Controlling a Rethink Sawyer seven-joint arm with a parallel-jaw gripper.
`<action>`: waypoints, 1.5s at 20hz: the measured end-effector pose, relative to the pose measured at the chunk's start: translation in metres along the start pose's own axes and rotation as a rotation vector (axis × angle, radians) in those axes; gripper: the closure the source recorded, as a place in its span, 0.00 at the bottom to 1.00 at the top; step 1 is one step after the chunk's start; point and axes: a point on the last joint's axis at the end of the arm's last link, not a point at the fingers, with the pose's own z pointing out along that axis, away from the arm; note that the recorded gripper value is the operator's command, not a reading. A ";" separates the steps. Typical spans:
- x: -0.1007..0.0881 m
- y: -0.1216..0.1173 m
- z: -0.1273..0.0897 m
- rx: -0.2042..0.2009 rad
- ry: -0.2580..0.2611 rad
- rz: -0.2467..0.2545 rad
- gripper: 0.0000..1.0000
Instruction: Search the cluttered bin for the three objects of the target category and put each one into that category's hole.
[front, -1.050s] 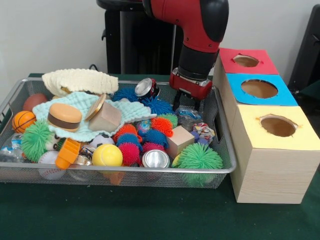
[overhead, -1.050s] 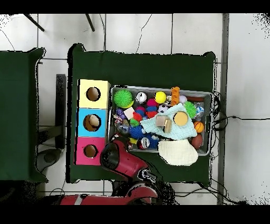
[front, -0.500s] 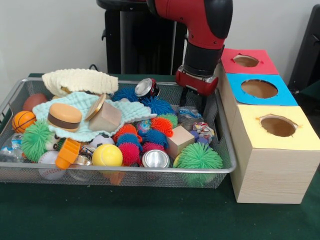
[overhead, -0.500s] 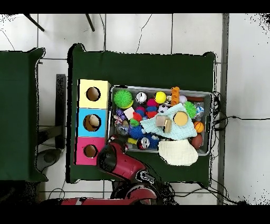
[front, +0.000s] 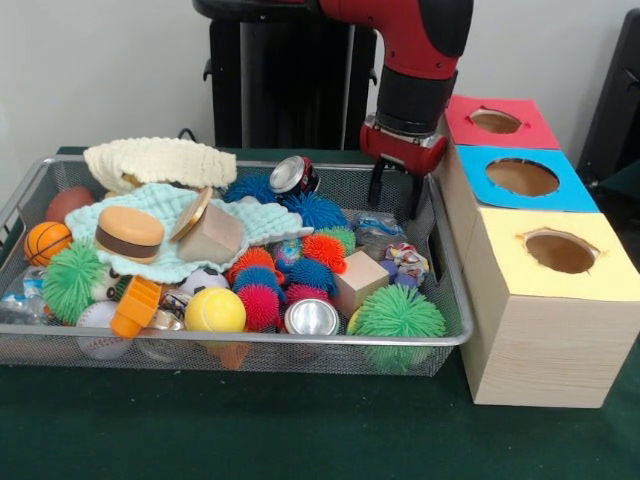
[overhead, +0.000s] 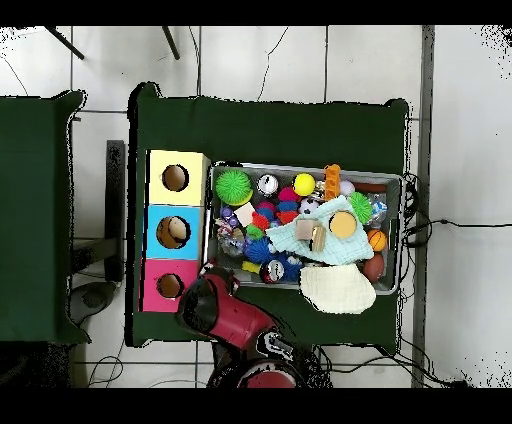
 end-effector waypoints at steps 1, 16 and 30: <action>0.000 -0.001 -0.002 -0.001 0.000 0.001 0.00; -0.002 -0.004 -0.011 -0.011 0.006 0.017 0.00; 0.006 -0.005 -0.013 -0.022 -0.068 0.033 0.00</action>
